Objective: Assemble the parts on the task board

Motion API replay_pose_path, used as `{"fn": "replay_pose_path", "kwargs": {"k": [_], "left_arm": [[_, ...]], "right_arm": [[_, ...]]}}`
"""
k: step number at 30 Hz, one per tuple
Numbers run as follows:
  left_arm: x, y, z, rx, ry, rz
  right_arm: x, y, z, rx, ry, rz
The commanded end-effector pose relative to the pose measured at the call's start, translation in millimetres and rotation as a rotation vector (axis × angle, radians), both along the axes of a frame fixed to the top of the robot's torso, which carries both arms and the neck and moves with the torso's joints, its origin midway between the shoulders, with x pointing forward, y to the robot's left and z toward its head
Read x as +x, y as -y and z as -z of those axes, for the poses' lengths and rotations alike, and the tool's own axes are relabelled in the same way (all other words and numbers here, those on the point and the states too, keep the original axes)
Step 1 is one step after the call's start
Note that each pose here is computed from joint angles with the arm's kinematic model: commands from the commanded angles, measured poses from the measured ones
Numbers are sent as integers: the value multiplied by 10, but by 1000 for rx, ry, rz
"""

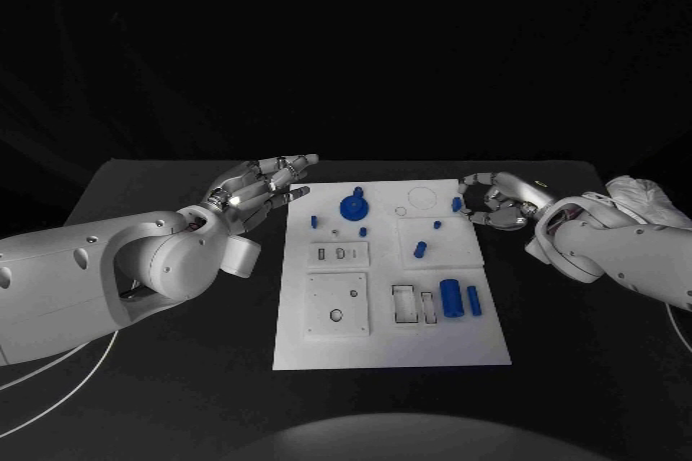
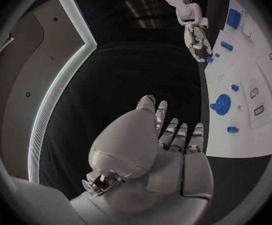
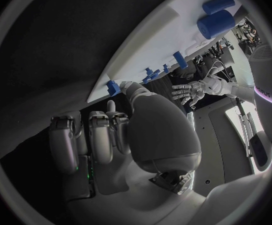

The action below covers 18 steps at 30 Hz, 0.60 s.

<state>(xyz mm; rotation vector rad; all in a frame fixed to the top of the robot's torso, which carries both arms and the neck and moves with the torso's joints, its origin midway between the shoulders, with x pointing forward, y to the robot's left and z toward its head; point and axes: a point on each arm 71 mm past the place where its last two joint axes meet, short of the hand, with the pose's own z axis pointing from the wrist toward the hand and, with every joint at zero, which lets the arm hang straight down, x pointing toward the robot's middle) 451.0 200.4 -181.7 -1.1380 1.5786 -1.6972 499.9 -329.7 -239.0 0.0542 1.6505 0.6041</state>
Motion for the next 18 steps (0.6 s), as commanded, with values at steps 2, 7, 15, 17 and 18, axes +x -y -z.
{"fn": "replay_pose_path", "kwargs": {"k": [2,7,15,17,18], "left_arm": [[-10,31,-13,-14,6,24],[-12,35,-12,-14,3,28],[-12,39,-10,-14,1,30],[-12,40,-10,-14,1,31],[-12,41,-10,-14,1,32]], "right_arm": [[10,-10,28,-5,-29,2],[23,-8,37,-8,-36,5],[44,-11,45,-10,-40,7],[46,-16,47,-10,-40,6],[47,-18,47,-10,-40,5]]}}
